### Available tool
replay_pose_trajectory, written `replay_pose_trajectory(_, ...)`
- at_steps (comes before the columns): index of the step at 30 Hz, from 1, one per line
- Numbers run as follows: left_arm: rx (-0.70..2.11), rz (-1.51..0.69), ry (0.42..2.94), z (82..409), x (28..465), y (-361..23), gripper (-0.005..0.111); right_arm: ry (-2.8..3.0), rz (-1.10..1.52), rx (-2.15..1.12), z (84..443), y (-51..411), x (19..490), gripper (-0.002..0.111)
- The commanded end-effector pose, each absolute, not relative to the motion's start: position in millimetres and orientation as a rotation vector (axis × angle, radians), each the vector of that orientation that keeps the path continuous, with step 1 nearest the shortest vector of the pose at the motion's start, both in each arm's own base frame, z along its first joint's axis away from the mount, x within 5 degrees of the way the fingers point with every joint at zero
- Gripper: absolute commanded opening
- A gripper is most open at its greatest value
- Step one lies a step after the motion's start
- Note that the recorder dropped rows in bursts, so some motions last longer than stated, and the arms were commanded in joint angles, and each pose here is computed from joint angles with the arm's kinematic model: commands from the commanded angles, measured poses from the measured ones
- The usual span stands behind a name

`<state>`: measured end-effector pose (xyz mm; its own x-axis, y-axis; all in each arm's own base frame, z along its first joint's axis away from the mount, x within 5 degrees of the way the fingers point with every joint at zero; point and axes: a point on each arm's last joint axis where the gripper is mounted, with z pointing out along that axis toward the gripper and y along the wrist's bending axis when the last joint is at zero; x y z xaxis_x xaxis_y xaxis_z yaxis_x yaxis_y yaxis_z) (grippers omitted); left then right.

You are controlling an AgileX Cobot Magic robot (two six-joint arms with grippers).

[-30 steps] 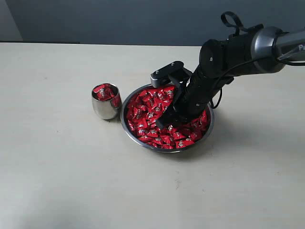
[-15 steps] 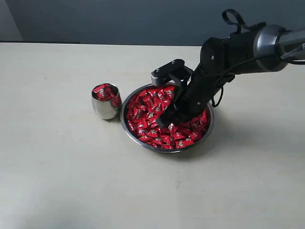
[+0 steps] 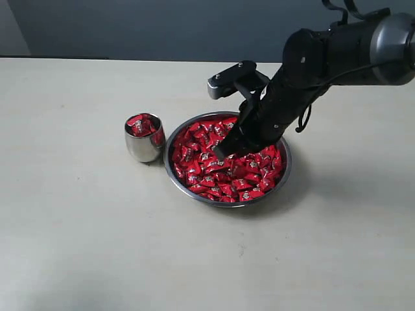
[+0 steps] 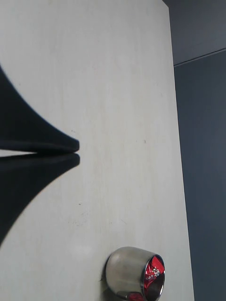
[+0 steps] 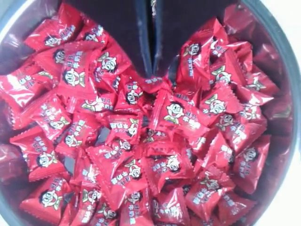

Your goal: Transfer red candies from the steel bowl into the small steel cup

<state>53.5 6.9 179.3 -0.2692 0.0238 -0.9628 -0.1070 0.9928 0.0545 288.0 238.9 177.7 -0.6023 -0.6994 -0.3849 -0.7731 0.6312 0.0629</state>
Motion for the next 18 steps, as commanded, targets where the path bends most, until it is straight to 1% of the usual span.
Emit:
replay_pose_trajectory(1,-0.055,0.124,1.822,183,53,7,0.000,2.491,0.361,-1.105,188,240,292,-0.001)
replay_pose_trajectory(4,-0.055,0.124,1.822,183,53,7,0.000,2.482,0.375,-1.093,194,242,292,-0.001)
replay_pose_trajectory(9,-0.055,0.124,1.822,183,53,7,0.000,2.521,0.379,-1.110,193,241,290,-0.001)
replay_pose_trajectory(10,-0.055,0.124,1.822,183,53,7,0.000,2.526,0.380,-1.113,193,240,289,0.001)
replay_pose_trajectory(11,-0.055,0.124,1.822,183,53,7,0.000,2.532,0.380,-1.118,193,240,288,0.004)
replay_pose_trajectory(14,-0.055,0.124,1.822,183,53,7,0.000,2.565,0.384,-1.133,189,240,286,0.018)
replay_pose_trajectory(16,-0.055,0.124,1.822,183,53,7,0.000,2.605,0.381,-1.152,181,240,285,0.030)
replay_pose_trajectory(18,-0.055,0.124,1.822,183,53,7,0.000,2.634,0.376,-1.176,171,241,285,0.038)
